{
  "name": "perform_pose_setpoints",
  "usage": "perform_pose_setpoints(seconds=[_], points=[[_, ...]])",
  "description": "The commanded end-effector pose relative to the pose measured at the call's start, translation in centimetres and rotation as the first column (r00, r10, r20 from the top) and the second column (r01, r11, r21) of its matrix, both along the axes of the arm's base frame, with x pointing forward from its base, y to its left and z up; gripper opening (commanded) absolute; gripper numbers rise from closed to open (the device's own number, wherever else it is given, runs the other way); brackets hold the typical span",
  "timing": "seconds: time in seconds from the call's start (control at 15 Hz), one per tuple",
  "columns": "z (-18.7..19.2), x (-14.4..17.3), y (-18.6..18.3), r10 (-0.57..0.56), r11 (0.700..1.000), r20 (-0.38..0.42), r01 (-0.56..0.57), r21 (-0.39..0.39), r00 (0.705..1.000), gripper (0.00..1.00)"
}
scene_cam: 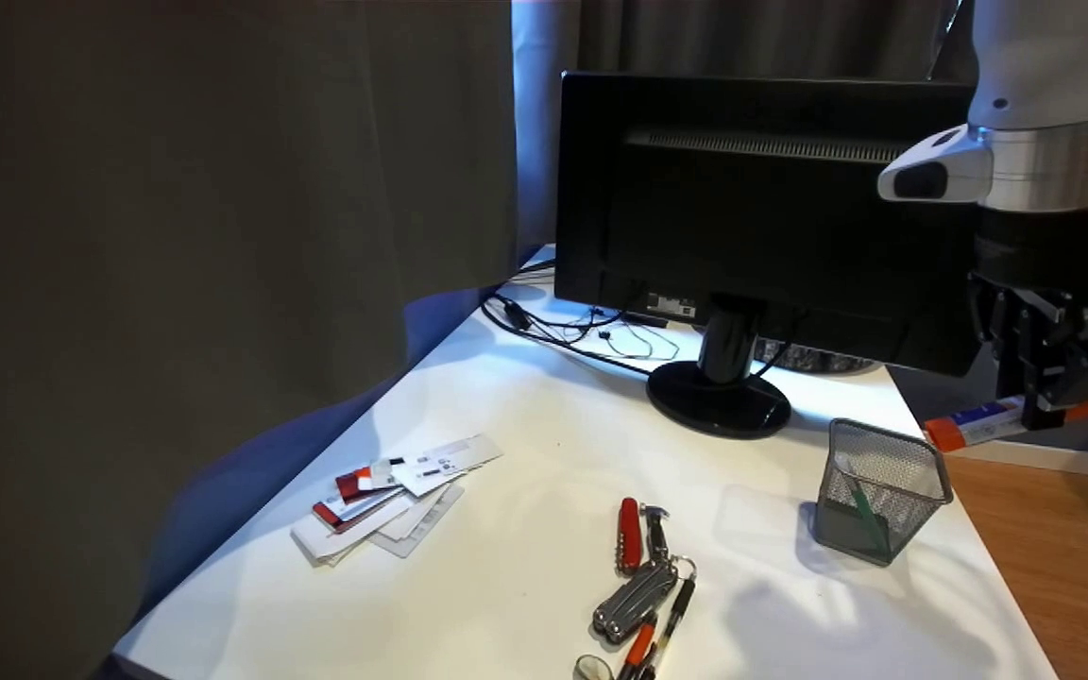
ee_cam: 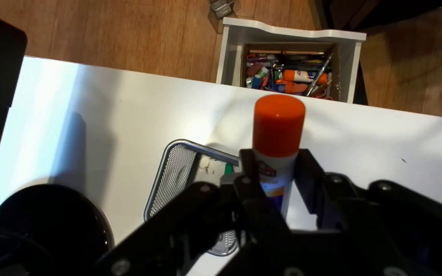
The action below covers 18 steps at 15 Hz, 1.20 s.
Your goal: Place the basket upright then pick up the green pen and glue stick from the counter and put them in the basket
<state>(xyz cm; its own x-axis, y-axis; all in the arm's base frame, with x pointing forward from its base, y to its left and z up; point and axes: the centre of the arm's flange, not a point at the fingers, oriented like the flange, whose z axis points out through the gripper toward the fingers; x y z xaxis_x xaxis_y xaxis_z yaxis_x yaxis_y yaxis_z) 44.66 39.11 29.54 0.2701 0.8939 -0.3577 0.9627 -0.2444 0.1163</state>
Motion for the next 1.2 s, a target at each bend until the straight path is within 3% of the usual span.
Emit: perform_pose_setpoints(seconds=[0.0, 0.6, 1.13], points=[[0.2, 1.3, 0.3, 0.016, 1.000, 0.041, -0.015, -0.022, 0.999, 0.10], [-0.7, 2.3, -0.5, -0.042, 0.995, 0.085, 0.034, 0.091, 0.996, 0.10], [-1.0, 2.5, -0.6, -0.073, 0.994, 0.109, 0.064, 0.086, 0.991, 0.10]])
